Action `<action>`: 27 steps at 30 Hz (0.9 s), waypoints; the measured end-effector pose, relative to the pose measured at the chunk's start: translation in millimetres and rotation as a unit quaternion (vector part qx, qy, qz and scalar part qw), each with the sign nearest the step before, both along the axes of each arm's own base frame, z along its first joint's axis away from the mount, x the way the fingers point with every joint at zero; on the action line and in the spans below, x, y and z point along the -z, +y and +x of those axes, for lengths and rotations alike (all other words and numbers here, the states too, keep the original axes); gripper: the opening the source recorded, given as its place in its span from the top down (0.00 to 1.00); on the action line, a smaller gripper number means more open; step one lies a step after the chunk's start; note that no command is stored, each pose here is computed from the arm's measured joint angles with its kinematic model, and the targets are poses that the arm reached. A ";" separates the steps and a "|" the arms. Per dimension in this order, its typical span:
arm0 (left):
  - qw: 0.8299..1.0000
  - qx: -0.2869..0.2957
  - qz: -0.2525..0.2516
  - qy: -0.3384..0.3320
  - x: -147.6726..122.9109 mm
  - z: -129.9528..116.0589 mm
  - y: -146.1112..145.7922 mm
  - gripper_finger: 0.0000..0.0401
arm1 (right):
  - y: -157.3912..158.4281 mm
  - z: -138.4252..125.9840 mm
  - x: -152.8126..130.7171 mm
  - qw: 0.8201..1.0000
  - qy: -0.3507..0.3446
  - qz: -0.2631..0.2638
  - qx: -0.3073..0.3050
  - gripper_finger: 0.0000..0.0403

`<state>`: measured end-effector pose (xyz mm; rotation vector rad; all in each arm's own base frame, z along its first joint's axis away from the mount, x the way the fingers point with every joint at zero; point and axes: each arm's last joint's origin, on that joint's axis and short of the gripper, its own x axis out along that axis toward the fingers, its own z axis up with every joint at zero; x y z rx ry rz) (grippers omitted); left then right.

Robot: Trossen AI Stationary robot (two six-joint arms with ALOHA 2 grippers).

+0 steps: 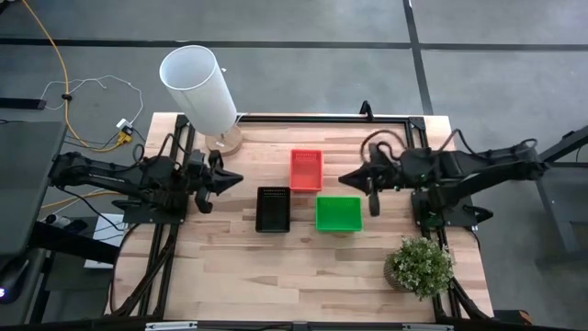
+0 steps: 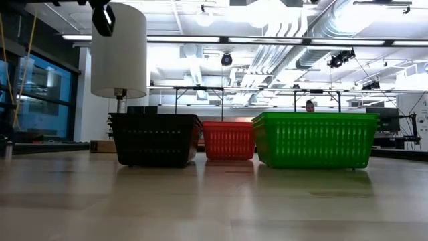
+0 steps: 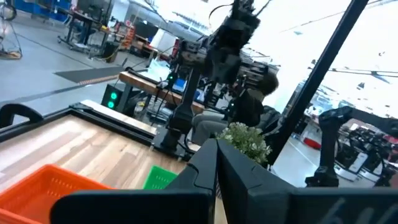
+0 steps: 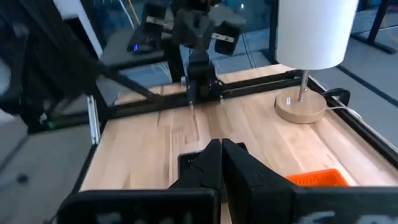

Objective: Stack baskets by color
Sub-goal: Return to Home Position

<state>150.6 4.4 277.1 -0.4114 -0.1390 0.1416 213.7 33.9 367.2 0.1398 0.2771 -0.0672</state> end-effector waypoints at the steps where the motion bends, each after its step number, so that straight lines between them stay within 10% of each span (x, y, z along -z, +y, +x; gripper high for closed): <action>1: 1.000 -0.001 0.002 -0.001 -0.4 -0.6 0.0 1.00 | -3.7 -4.8 4.4 1.000 -0.011 0.006 0.000 1.00; 13: 0.998 -0.019 0.052 0.006 -0.9 -1.3 0.8 1.00 | -28.9 -30.0 85.6 0.991 -0.116 0.063 0.015 1.00; 27: 0.998 -0.033 0.050 0.011 0.1 -1.3 1.7 1.00 | -28.0 -29.6 85.0 0.991 -0.118 0.069 -0.013 1.00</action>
